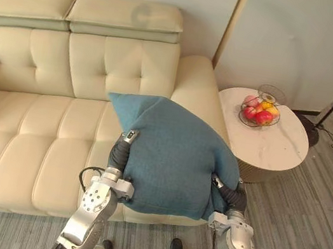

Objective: Pick up cushions and gather them together orderly.

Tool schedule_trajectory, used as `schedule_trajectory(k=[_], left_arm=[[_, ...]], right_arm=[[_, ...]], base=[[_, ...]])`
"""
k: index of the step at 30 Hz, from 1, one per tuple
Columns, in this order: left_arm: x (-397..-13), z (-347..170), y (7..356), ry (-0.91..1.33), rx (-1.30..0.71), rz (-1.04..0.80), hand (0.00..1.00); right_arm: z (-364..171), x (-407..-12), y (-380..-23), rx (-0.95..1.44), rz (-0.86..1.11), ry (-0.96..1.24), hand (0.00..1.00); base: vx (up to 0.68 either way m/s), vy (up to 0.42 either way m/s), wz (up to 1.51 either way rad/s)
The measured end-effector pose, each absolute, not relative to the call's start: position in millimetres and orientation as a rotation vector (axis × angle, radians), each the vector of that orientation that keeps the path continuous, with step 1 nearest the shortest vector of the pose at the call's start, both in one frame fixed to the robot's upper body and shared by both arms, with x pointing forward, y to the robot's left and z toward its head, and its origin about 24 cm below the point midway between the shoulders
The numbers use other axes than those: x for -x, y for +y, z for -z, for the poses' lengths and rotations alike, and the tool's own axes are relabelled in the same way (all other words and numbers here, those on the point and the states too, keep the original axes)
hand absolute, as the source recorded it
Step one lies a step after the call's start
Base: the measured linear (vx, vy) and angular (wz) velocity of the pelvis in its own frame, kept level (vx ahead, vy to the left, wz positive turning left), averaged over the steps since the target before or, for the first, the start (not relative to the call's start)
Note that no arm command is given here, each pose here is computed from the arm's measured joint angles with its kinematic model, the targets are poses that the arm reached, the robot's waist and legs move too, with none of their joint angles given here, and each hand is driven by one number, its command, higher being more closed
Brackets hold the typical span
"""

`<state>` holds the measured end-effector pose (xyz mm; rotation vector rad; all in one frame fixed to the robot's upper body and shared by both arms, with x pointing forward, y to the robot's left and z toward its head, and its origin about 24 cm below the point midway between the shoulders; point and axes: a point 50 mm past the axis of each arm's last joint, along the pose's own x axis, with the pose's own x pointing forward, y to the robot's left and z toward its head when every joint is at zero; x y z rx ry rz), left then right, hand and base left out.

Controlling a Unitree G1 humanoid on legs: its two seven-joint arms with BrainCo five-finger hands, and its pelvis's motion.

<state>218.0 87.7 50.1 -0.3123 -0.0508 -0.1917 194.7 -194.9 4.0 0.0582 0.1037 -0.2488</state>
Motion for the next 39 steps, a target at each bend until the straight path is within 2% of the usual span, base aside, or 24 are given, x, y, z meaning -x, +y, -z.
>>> schedule_trajectory(k=[11, 15, 27, 32, 39], left_arm=[[-221, -39, 110, -0.018, 0.255, 0.120, 1.00], [-221, -39, 106, -0.015, 0.266, 0.133, 1.00], [-210, -60, 108, -0.117, 0.335, 0.130, 1.00], [-210, -43, 102, -0.043, 0.361, 0.110, 1.00], [-209, -26, 98, 0.049, 0.319, 0.131, 1.00]], right_arm=[[11, -208, -175, -0.076, 0.172, 0.163, 1.00], [8, -209, -181, -0.058, 0.168, 0.154, 1.00], [-31, -201, -182, -0.061, 0.173, -0.020, 1.00], [-16, -209, -189, -0.017, 0.161, 0.048, 1.00], [9, -188, -191, -0.059, 0.228, 0.160, 1.00]], base=[[0.01, 0.170, -0.39], [0.17, 0.005, 0.24], [0.09, 0.042, 0.07], [0.08, 0.348, -0.40], [0.02, 0.156, 0.35]])
